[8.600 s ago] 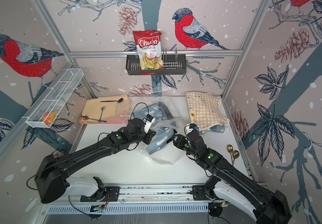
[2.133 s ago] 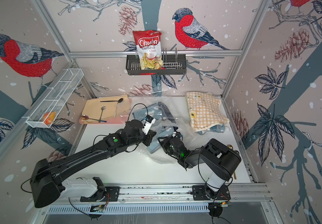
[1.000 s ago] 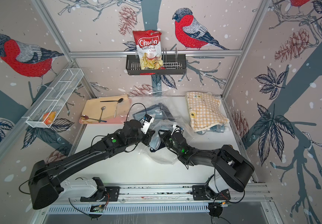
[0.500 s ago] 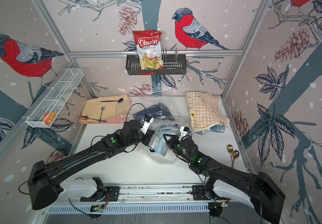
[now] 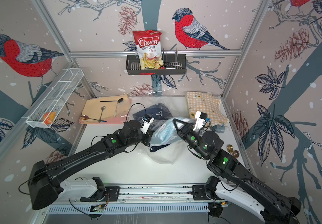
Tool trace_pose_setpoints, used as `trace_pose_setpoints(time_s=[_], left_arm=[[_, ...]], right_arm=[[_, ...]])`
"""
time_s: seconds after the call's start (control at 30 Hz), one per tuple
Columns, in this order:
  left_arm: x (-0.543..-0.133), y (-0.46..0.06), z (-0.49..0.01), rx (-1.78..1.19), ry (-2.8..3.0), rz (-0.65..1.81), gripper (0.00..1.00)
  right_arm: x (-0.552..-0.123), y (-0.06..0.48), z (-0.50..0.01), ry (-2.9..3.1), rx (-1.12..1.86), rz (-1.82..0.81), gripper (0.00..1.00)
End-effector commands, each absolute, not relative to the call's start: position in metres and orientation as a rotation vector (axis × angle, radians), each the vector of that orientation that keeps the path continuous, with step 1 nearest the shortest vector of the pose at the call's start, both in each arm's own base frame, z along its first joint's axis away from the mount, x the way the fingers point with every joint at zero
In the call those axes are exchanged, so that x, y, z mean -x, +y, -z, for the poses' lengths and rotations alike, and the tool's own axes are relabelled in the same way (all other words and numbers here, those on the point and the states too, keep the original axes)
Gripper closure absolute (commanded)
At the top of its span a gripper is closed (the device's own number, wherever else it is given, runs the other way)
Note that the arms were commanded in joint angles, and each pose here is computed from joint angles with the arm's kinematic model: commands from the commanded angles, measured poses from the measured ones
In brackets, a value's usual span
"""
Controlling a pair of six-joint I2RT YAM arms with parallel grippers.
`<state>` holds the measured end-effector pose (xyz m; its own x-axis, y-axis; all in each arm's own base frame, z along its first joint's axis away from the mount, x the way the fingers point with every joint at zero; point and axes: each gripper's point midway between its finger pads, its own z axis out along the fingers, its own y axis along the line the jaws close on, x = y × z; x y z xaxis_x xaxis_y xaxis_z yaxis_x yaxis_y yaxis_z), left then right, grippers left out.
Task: Take the blanket out of the vacuum bag
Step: Take out the blanket from the vacuum bag, then place the blanket at the corner of the board.
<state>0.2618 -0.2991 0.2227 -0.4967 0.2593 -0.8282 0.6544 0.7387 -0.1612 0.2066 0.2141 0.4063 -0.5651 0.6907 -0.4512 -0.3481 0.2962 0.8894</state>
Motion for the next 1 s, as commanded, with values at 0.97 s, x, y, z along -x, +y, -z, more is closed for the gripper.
trace_pose_setpoints(time_s=[0.97], left_arm=[[-0.265, -0.301, -0.232, -0.665, 2.049, 0.604, 0.97]], right_arm=[[-0.305, 0.049, -0.479, 1.523, -0.317, -1.250, 1.00]])
